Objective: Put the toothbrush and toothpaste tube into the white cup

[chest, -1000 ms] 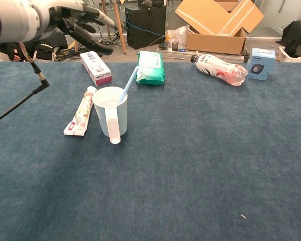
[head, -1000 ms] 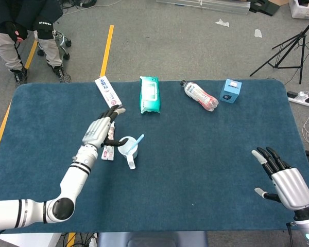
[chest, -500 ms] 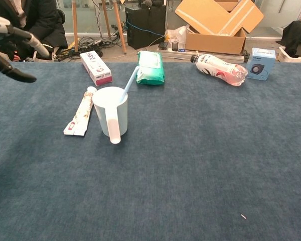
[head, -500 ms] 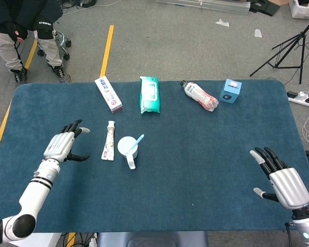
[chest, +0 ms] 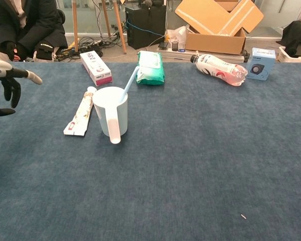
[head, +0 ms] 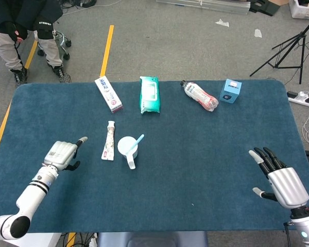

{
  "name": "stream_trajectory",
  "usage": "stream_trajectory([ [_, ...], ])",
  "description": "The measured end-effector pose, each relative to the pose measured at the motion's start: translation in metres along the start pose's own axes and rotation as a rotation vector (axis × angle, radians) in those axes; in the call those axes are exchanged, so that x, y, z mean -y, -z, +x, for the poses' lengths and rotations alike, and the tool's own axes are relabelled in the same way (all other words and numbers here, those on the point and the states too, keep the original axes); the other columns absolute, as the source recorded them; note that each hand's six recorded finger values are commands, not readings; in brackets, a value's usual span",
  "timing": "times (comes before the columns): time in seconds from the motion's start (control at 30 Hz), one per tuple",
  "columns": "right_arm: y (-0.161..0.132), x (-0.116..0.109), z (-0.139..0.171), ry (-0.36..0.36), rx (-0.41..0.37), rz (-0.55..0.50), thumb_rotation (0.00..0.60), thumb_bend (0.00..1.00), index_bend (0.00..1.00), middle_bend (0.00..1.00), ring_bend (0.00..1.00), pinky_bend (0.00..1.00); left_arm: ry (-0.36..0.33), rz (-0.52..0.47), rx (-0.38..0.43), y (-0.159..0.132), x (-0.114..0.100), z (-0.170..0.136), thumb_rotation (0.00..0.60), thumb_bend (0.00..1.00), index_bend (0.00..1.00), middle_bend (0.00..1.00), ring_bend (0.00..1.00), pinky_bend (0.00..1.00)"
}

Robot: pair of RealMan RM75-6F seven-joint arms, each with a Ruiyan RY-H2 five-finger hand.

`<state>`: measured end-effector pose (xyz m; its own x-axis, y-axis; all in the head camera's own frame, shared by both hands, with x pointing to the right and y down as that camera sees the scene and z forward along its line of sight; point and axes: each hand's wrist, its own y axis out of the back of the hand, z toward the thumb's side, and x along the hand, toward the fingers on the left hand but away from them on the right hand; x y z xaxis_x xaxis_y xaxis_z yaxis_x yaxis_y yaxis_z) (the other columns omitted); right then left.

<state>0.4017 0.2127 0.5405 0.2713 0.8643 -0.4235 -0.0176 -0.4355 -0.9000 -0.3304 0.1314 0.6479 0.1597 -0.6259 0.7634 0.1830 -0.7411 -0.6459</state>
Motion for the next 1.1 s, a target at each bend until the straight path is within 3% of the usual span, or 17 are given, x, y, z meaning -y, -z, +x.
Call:
stream_trajectory([
  [0.13,0.001,-0.001,0.0,-0.001,0.0,-0.002,0.6,0.0,0.04,0.11,0.06,0.42,0.0,0.056,0.017,-0.008,0.005,0.006,0.6,0.65,0.06,0.96,0.74,0.73],
  [0.33,0.002,-0.001,0.0,0.0,0.001,-0.007,0.6,0.0,0.04,0.11,0.06,0.42,-0.016,0.138,0.08,-0.021,0.006,0.01,0.6,0.8,0.04,1.0,0.79,0.75],
  [0.6,0.002,-0.001,0.0,-0.004,-0.001,-0.009,0.6,0.0,0.04,0.11,0.06,0.42,-0.039,0.221,0.183,-0.044,0.017,0.013,0.6,0.83,0.03,1.0,0.79,0.75],
  [1.1,0.002,-0.003,0.001,-0.001,-0.001,-0.013,0.6,0.0,0.04,0.11,0.06,0.42,-0.022,0.183,0.27,-0.08,0.032,0.016,0.6,0.83,0.03,1.0,0.8,0.75],
])
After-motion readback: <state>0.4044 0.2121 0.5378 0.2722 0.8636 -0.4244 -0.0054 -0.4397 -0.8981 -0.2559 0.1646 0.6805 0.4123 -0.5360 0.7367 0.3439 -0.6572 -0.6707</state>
